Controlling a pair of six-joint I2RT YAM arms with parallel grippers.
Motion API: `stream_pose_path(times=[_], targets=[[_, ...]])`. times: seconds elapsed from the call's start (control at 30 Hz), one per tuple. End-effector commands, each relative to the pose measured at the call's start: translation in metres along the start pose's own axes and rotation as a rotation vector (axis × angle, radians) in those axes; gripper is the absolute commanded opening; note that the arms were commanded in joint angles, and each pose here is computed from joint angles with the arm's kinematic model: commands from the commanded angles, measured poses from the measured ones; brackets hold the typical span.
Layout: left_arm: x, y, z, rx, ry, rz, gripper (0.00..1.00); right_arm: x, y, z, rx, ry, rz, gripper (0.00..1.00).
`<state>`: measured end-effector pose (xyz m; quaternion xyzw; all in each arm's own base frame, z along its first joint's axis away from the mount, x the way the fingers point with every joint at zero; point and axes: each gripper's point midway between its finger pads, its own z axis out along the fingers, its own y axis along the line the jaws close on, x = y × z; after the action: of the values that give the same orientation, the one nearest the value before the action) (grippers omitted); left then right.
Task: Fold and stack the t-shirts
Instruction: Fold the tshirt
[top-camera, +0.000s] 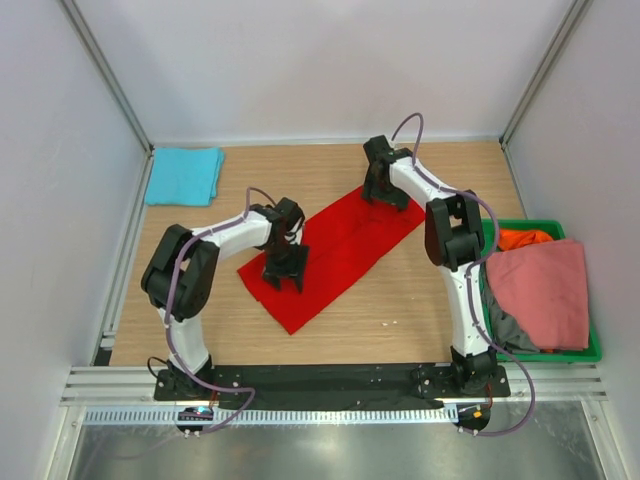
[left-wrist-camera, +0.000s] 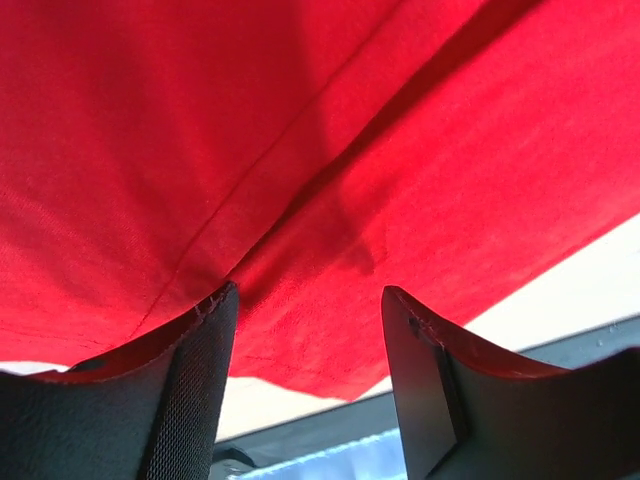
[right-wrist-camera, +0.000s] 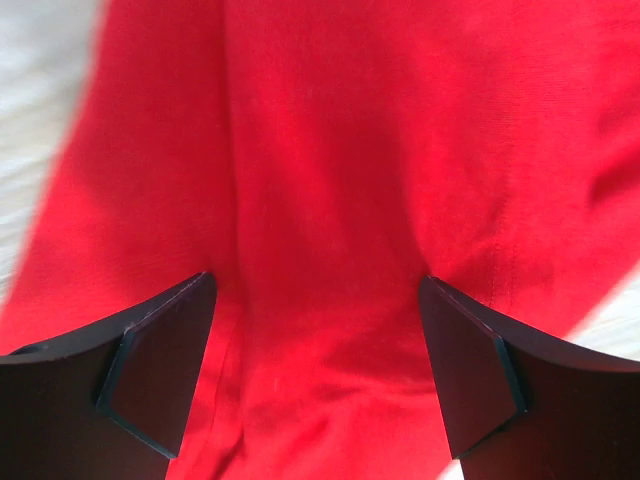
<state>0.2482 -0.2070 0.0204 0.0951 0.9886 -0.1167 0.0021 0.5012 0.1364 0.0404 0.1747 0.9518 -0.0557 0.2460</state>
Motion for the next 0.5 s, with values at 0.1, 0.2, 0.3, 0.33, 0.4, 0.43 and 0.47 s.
stream_pose_path(times=[0.1, 0.2, 0.3, 0.33, 0.4, 0.43, 0.47], targets=[[0.054, -0.039, 0.014, 0.080, 0.112, -0.038, 0.60, 0.009, 0.025, 0.026, -0.025, -0.047, -0.025, 0.87], [0.073, -0.060, 0.019, 0.141, 0.145, -0.065, 0.60, 0.017, 0.045, 0.032, -0.062, -0.049, -0.070, 0.87], [0.083, -0.077, 0.023, 0.171, 0.145, -0.092, 0.60, 0.030, 0.068, 0.039, -0.108, -0.036, -0.121, 0.87], [0.086, -0.081, 0.024, 0.185, 0.151, -0.110, 0.60, 0.028, 0.077, 0.037, -0.130, -0.045, -0.129, 0.87], [0.081, -0.098, 0.025, 0.233, 0.128, -0.151, 0.59, 0.037, 0.092, 0.040, -0.162, -0.044, -0.175, 0.87], [0.080, -0.104, 0.025, 0.256, 0.124, -0.167, 0.60, 0.035, 0.100, 0.039, -0.184, -0.055, -0.184, 0.87], [0.080, -0.113, 0.024, 0.291, 0.128, -0.175, 0.60, 0.039, 0.107, 0.038, -0.210, -0.047, -0.199, 0.86]])
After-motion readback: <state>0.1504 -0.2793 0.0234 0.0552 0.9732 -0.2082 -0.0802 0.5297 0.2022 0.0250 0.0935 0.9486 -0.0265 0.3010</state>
